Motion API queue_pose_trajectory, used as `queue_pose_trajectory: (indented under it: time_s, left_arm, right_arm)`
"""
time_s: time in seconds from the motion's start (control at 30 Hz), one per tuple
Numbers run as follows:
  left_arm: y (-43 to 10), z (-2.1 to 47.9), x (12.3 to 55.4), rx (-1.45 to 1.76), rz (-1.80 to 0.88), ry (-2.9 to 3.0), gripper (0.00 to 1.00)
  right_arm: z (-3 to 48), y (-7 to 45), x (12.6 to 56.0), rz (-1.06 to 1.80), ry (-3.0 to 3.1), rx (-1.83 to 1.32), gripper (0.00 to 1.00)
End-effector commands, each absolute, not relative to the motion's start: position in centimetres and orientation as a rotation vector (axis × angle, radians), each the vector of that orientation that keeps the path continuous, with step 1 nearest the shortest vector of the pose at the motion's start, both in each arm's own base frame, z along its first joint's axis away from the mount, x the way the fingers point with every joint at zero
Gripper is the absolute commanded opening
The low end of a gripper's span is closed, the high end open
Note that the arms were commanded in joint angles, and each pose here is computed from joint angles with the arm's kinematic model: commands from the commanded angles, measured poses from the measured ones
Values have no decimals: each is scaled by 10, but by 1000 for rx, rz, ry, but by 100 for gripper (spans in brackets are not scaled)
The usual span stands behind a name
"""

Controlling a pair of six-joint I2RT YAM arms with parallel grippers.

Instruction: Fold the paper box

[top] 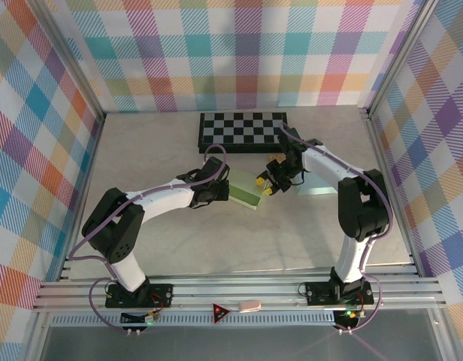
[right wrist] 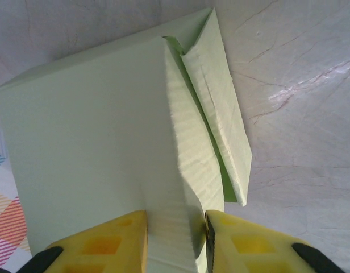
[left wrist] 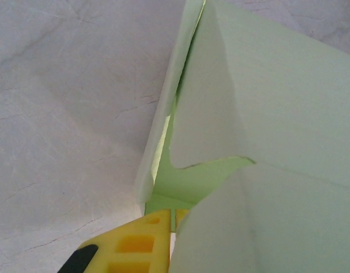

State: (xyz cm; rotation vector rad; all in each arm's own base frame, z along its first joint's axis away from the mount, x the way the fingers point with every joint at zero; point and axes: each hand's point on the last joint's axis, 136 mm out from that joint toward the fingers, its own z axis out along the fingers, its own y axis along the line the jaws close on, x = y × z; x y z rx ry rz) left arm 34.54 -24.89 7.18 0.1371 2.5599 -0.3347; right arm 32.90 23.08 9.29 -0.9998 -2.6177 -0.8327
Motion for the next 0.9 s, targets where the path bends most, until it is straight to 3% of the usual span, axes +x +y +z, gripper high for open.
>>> queue_pose_trajectory:
  time_s: [0.0,0.2,0.5,0.67,0.87]
  left_arm:
    - [-259,77,339,133,-394,2561,15]
    - [-262,103,320,89,-541,2561,37]
    - [-250,147,281,6,-690,2602,46]
    - [-241,193,314,-38,-708,2611,53]
    - [-240,199,373,188,-562,2747,54]
  right_arm:
    - [76,226,321,-742,-2641,-980,30]
    - [77,226,322,-726,-2665,-968,29]
    - [82,227,326,-705,-2699,-941,30]
    - [84,223,325,-686,-2726,-927,33]
    - [91,217,324,-662,-2775,-885,38]
